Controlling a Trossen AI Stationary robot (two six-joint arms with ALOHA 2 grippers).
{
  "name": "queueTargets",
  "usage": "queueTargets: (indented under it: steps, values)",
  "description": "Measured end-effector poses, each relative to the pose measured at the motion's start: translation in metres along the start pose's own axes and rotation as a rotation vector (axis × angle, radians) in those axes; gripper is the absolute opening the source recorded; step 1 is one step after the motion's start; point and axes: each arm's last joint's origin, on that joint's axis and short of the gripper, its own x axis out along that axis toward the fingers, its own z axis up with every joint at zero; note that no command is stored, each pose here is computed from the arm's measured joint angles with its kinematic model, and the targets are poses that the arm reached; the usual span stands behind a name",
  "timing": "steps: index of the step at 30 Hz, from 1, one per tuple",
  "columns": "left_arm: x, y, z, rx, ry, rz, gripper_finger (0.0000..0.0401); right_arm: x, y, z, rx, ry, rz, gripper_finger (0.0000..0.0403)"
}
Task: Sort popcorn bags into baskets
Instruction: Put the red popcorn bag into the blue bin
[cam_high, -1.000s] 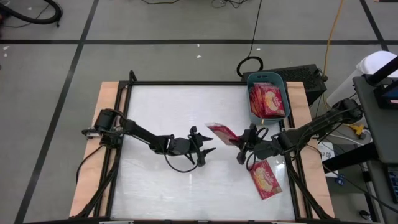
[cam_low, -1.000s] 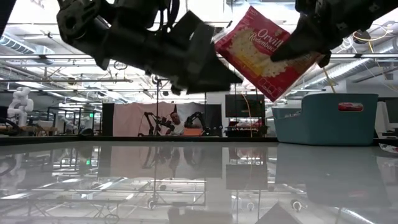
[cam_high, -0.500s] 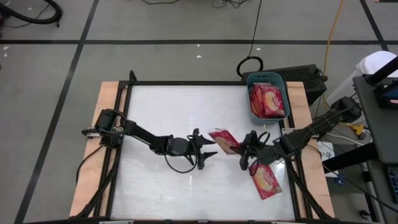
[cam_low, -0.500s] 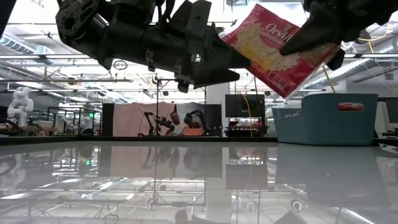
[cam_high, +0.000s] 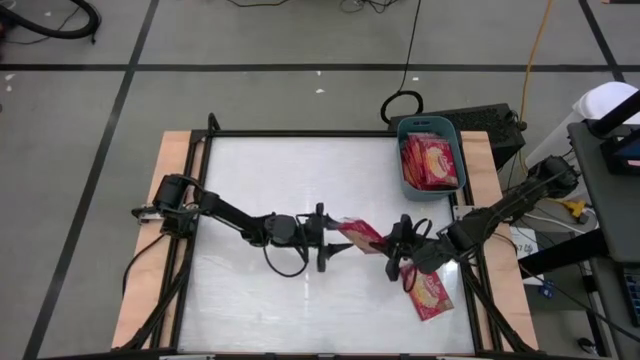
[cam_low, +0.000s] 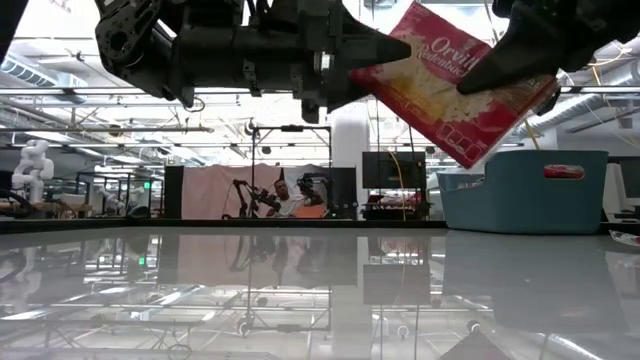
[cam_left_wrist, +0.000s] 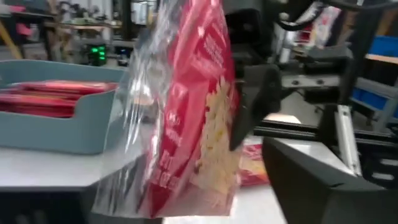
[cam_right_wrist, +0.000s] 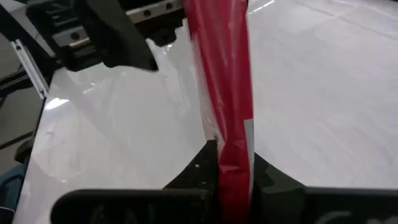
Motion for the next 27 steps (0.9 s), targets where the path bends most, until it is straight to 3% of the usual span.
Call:
queueTargets:
  steps: [8, 13, 17, 23, 27]
  values:
    - [0.0, -0.001, -0.003, -0.017, 0.034, -0.036, 0.0026, 0.0, 0.006, 0.005, -0.056, -0.049, 0.05, 0.0013]
    - [0.0, 0.004, 0.0, -0.118, 0.019, -0.032, 0.0033, -0.002, 0.008, 0.005, -0.048, -0.048, 0.071, 0.0028]
    - [0.001, 0.007, 0.007, -0.185, -0.017, -0.12, 0.0031, -0.007, 0.013, 0.001, -0.057, -0.036, 0.116, 0.0067]
    - [0.001, 0.01, 0.011, -0.215, -0.037, -0.173, 0.0018, -0.014, 0.02, -0.006, -0.079, -0.016, 0.155, 0.0129]
    - [0.001, 0.01, 0.011, -0.22, -0.037, -0.173, 0.0024, -0.016, 0.022, -0.008, -0.081, -0.02, 0.155, 0.0146]
